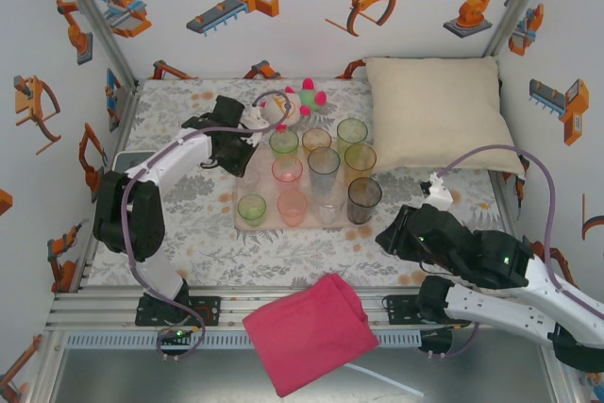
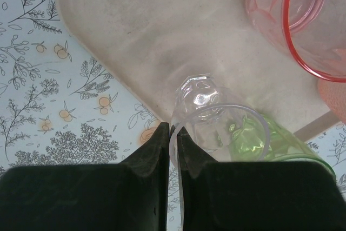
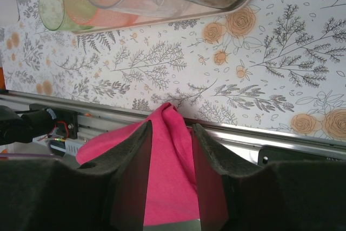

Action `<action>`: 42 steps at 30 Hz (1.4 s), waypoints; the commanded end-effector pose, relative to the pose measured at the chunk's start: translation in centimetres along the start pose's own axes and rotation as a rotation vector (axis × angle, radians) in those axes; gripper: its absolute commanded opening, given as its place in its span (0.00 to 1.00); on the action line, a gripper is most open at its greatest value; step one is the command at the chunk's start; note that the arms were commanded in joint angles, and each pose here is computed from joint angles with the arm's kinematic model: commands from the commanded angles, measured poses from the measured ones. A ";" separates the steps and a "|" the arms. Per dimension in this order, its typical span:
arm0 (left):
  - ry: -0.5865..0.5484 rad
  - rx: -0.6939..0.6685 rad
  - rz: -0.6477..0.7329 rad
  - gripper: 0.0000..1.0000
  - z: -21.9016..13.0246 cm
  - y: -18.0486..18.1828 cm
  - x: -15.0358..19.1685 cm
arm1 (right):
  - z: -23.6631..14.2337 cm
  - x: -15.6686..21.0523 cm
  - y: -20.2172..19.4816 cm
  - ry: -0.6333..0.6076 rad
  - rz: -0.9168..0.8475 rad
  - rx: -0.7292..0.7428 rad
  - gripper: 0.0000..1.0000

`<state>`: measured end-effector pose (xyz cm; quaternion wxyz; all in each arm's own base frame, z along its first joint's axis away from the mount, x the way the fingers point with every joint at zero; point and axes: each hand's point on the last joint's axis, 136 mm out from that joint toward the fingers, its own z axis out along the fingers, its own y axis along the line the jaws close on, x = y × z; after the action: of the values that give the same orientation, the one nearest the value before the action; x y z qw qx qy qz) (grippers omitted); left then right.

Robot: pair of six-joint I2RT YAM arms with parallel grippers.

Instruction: Place the glasses into the tray

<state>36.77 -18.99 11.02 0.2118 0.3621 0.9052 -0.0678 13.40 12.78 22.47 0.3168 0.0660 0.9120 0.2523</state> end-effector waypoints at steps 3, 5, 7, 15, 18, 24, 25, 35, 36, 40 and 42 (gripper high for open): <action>-0.027 -0.008 -0.002 0.16 0.2 0.2 -1.4 | -0.3 -0.2 -0.3 -0.007 0.017 0.013 0.36; -0.020 -0.006 -0.001 0.16 0.5 0.1 -1.2 | -0.4 -0.2 -0.2 -0.006 0.017 0.010 0.37; -0.015 -0.007 0.003 0.16 0.6 0.2 -1.1 | -0.3 -0.2 -0.3 -0.007 0.017 0.012 0.36; -0.011 -0.015 0.015 0.18 0.8 0.2 -0.9 | -0.3 -0.2 -0.3 -0.009 0.021 0.011 0.37; -0.010 -0.015 0.016 0.21 0.8 0.2 -0.8 | -0.3 -0.2 -0.4 -0.009 0.020 0.012 0.37; -0.004 -0.016 0.022 0.21 1.0 0.1 -0.6 | -0.3 -0.2 -0.4 -0.008 0.024 0.011 0.36; -0.003 -0.016 0.023 0.22 1.0 0.1 -0.5 | -0.3 -0.2 -0.4 -0.009 0.023 0.011 0.36; -0.013 -0.026 0.027 0.31 0.6 0.3 -0.8 | -0.3 -0.2 -0.4 -0.011 0.022 0.012 0.37; -0.014 -0.026 0.029 0.32 0.5 0.3 -0.8 | -0.3 -0.2 -0.4 -0.012 0.022 0.012 0.36; -0.018 -0.033 0.034 0.38 0.1 0.3 -0.9 | -0.3 -0.3 -0.3 -0.014 0.024 0.010 0.37; -0.020 -0.039 0.039 0.41 -0.2 0.4 -0.9 | -0.4 -0.5 -0.3 -0.020 0.022 0.010 0.36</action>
<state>37.48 -19.10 10.02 0.2119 0.3650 0.9050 -0.0532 13.41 12.77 22.47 0.3151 0.0733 0.9113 0.2548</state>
